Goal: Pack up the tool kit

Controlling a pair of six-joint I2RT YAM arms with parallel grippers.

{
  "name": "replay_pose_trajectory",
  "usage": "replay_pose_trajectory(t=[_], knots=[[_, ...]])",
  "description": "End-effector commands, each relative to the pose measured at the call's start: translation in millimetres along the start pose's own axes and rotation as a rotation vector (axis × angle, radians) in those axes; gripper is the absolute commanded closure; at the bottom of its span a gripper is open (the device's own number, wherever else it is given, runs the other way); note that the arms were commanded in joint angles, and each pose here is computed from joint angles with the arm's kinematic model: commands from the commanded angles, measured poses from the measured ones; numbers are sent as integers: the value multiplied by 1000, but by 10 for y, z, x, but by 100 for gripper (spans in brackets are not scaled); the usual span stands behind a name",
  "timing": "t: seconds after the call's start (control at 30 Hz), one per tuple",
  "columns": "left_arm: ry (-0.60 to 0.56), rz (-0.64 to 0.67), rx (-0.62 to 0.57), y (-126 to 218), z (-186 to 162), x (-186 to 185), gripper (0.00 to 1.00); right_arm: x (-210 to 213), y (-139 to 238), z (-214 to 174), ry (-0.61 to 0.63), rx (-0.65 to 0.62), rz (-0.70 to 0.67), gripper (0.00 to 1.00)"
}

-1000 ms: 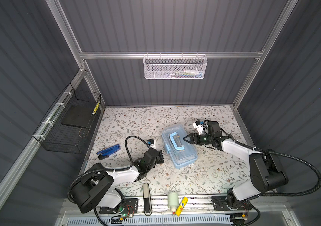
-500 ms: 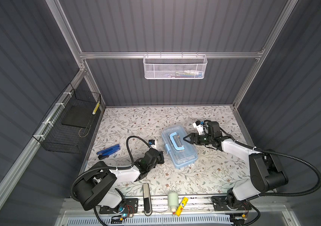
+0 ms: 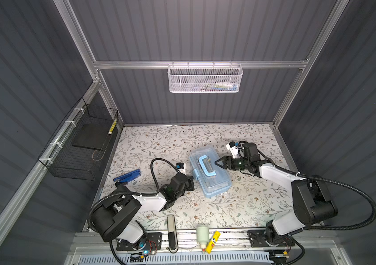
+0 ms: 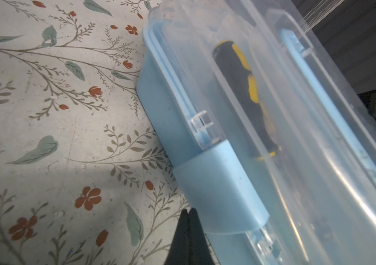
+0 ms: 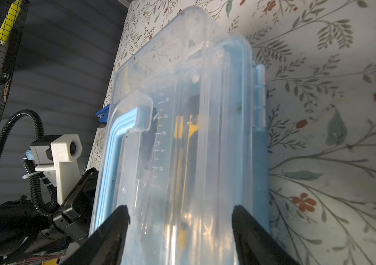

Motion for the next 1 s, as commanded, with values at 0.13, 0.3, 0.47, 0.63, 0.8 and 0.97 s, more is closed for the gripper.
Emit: replay_pose_trajectory(t=[0.13,0.3,0.47,0.63,0.8,0.97], knots=[[-20,-32,-6,-51,46,-102,100,-9,-32,-98,-26,30,23,27],[-19,-32,2,-84,27,-97,100,-13,-37,-112,-29,31,25,27],[-24,-41,-2,-101,51,-133,100,-16,-32,-131,-31,32,23,27],[-37,-55,-11,-125,102,-204,100,-18,-32,-136,-33,33,24,27],[-41,-80,-1,-184,115,-281,100,-18,-32,-142,-31,33,25,27],[-34,-93,8,-225,92,-298,100,-23,-31,-156,-30,33,24,27]])
Point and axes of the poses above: each gripper's point midway between its finger pads, its own y axis back along the fingers, its own x axis along the line the jaws close on, z = x × y, the point moved 3 cm from there along y, back along the fingers, and after that the axes turned 6 degrees about y, right-handed, at the moved point
